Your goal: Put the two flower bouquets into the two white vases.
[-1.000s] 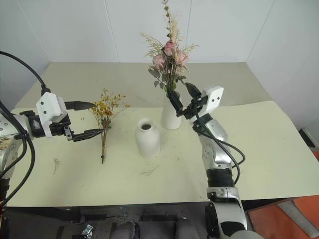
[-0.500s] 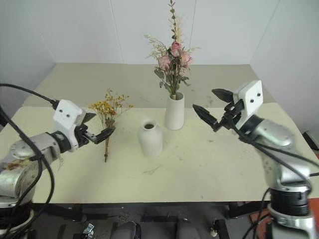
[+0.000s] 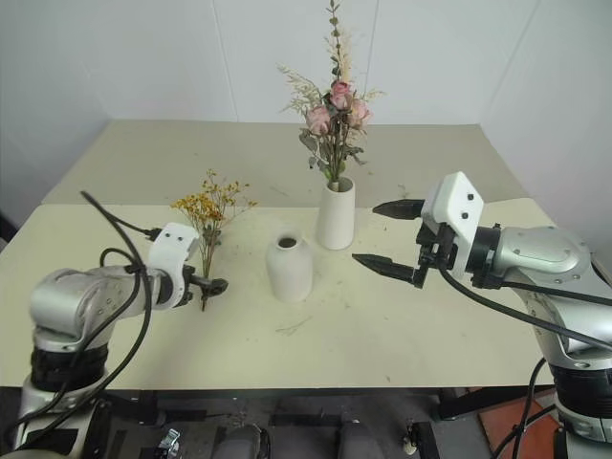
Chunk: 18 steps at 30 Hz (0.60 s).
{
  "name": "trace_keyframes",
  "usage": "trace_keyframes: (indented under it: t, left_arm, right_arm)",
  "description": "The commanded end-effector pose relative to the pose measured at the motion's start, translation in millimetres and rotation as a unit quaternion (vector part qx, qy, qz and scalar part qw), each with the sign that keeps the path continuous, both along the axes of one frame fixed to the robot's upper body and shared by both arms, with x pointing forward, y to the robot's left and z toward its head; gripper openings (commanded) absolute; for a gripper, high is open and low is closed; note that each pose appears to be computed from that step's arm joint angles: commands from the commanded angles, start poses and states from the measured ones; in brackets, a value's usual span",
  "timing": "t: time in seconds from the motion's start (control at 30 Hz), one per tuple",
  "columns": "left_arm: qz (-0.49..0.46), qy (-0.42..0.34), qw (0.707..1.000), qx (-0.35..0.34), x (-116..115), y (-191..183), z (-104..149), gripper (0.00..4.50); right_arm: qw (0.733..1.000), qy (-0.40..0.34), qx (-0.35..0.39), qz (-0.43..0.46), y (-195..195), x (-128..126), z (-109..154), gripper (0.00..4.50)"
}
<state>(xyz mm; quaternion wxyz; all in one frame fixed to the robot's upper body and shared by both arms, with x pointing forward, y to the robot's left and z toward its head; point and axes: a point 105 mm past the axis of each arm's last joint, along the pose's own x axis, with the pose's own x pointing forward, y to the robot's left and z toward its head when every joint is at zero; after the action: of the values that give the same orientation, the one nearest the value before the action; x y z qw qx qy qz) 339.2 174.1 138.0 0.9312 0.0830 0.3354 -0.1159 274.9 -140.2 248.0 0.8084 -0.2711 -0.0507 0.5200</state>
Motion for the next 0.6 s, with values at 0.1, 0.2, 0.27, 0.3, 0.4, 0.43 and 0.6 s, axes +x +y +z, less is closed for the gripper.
trace_keyframes:
  t: [0.1,0.2,0.27,0.3,0.4,0.43,0.6]
  left_arm:
    - [0.017,0.011,1.0,0.016,15,-2,5,4.5]
    - [0.034,0.027,0.999,0.014,19,4,2,4.5]
    - [0.037,0.035,0.998,0.021,20,6,1,4.5]
    - [0.042,0.039,0.998,0.018,22,7,0,4.5]
    - [0.051,0.044,0.998,0.014,25,9,-1,3.88]
    - [0.054,0.045,0.997,0.014,26,10,-1,3.6]
    - [0.056,0.039,0.997,0.029,29,10,0,2.03]
  right_arm:
    - [0.999,-0.023,-0.016,0.034,12,-21,13,4.46]
    - [0.999,-0.026,-0.019,0.015,7,-21,12,4.46]
    - [0.999,-0.026,-0.019,0.006,5,-20,11,4.46]
    - [0.999,-0.027,-0.019,0.002,4,-20,11,4.46]
    - [0.999,-0.028,-0.018,-0.004,3,-20,9,4.5]
    - [0.999,-0.029,-0.018,-0.006,3,-19,9,4.5]
    - [0.999,-0.033,-0.022,-0.012,4,-18,7,4.5]
